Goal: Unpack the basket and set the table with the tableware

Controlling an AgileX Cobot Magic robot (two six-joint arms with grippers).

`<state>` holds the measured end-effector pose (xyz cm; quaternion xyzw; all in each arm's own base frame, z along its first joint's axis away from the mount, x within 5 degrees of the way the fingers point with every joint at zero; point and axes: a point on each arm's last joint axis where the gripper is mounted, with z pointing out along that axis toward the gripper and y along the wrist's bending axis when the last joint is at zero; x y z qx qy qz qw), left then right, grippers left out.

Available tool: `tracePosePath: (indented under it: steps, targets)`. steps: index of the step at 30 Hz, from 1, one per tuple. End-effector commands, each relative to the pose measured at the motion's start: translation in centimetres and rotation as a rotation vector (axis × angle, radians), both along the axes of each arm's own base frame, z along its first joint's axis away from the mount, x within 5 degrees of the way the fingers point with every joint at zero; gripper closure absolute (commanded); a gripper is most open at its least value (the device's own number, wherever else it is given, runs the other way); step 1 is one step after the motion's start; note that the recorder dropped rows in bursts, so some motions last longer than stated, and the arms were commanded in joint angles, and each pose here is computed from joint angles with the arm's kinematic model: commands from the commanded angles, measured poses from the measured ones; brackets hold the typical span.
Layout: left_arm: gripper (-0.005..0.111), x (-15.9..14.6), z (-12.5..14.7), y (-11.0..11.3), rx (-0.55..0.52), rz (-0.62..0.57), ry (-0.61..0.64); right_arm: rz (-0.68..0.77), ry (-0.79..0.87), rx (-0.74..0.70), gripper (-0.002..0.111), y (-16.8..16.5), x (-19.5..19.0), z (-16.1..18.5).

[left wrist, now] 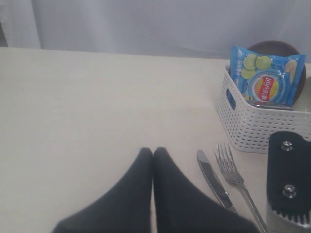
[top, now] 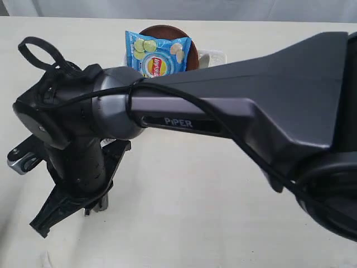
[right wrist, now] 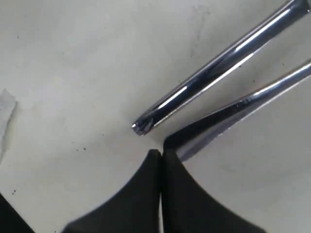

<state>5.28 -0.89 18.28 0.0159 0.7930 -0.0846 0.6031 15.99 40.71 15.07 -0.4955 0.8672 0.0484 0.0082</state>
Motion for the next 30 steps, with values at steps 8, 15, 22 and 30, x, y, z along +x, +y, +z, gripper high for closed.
tracePosePath:
  steps: [8,15,22,30]
  targets:
    - [0.107,0.0,-0.1,0.0,0.003,-0.005,-0.003,-0.008,0.005,0.001,0.109,0.4,0.4,-2.6]
    - [0.107,0.0,-0.1,0.0,0.003,-0.005,-0.003,-0.015,0.023,0.053,0.109,0.9,0.3,-2.5]
    - [0.107,0.0,-0.1,0.0,0.003,-0.005,-0.003,-0.006,-0.054,0.03,0.109,-0.7,1.9,1.0]
    - [0.107,0.0,-0.1,0.0,0.003,-0.005,-0.003,-0.156,-0.106,-0.065,0.109,-4.6,7.8,1.3]
